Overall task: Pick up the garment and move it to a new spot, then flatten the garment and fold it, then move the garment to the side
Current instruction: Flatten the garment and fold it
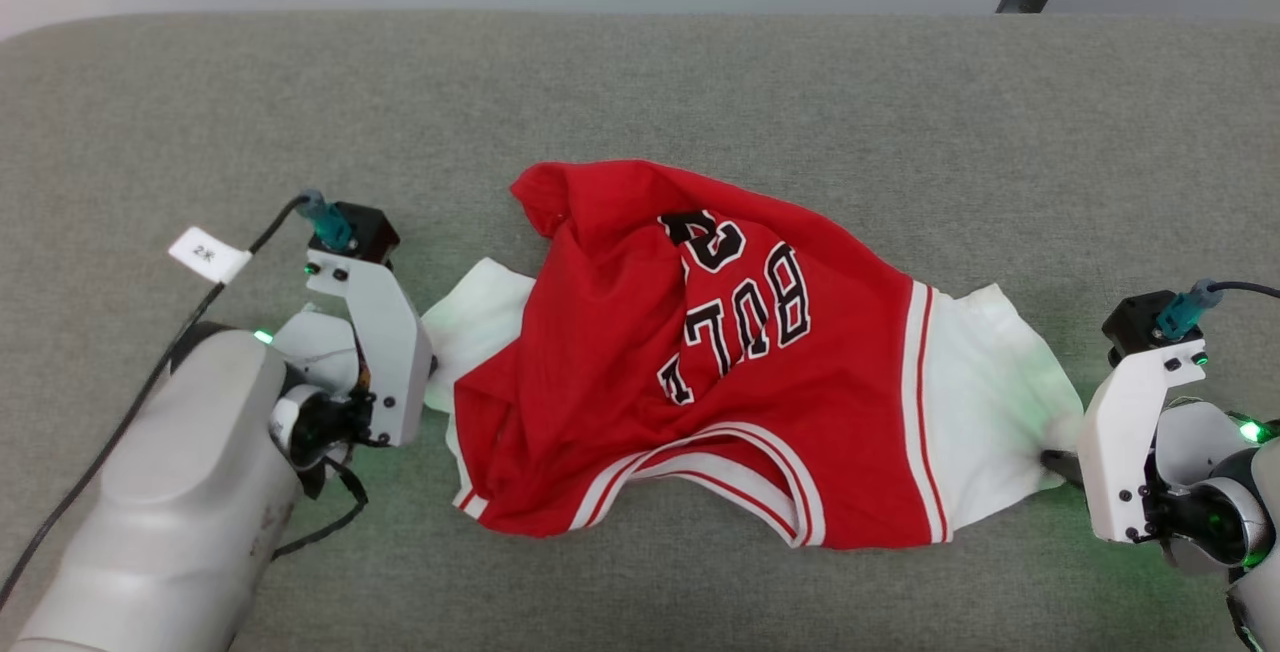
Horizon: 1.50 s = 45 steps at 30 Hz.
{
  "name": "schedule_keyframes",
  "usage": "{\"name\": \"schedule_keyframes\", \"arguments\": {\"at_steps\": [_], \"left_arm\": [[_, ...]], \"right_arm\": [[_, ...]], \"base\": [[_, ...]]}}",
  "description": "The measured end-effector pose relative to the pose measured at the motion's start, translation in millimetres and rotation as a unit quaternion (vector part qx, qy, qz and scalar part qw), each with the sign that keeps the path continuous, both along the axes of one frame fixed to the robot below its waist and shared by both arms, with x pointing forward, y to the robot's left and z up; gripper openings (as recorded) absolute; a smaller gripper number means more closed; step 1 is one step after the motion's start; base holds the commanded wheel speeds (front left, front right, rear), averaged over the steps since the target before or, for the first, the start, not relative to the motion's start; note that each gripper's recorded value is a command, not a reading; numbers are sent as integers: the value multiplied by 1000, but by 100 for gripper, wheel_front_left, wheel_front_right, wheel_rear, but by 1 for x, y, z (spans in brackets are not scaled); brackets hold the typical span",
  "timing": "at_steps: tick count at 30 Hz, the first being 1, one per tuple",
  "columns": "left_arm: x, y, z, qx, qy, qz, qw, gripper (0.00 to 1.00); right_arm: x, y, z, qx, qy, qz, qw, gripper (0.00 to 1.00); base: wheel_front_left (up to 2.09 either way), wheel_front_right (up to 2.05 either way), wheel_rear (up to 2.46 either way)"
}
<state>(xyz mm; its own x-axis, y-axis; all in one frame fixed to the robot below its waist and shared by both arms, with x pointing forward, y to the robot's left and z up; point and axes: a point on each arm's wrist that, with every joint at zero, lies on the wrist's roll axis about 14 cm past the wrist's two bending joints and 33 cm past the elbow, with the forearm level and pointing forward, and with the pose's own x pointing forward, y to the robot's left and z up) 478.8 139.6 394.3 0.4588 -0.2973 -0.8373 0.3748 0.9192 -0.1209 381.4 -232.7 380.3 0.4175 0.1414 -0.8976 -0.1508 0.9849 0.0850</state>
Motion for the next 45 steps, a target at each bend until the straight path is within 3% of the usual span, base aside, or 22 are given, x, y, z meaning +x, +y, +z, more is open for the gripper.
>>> {"name": "schedule_keyframes", "arguments": {"at_steps": [8,15,22,34,43,45], "left_arm": [[3,11,13,2,-17,13,1000,0],[28,25,72,8,-86,25,996,0],[46,41,153,29,-173,35,984,0],[51,65,303,47,-331,64,940,0],[47,80,382,57,-411,88,906,0],[46,82,394,57,-422,92,900,0]], "right_arm": [[8,13,14,36,-1,-6,999,0],[47,23,80,69,-82,0,994,0],[73,39,154,102,-164,11,981,0],[104,58,297,169,-345,4,923,0],[121,47,370,180,-442,-35,878,0],[123,49,377,183,-448,-38,874,0]], "base": [[0,0,0],[0,0,0],[0,0,0],[0,0,0],[0,0,0],[0,0,0]]}}
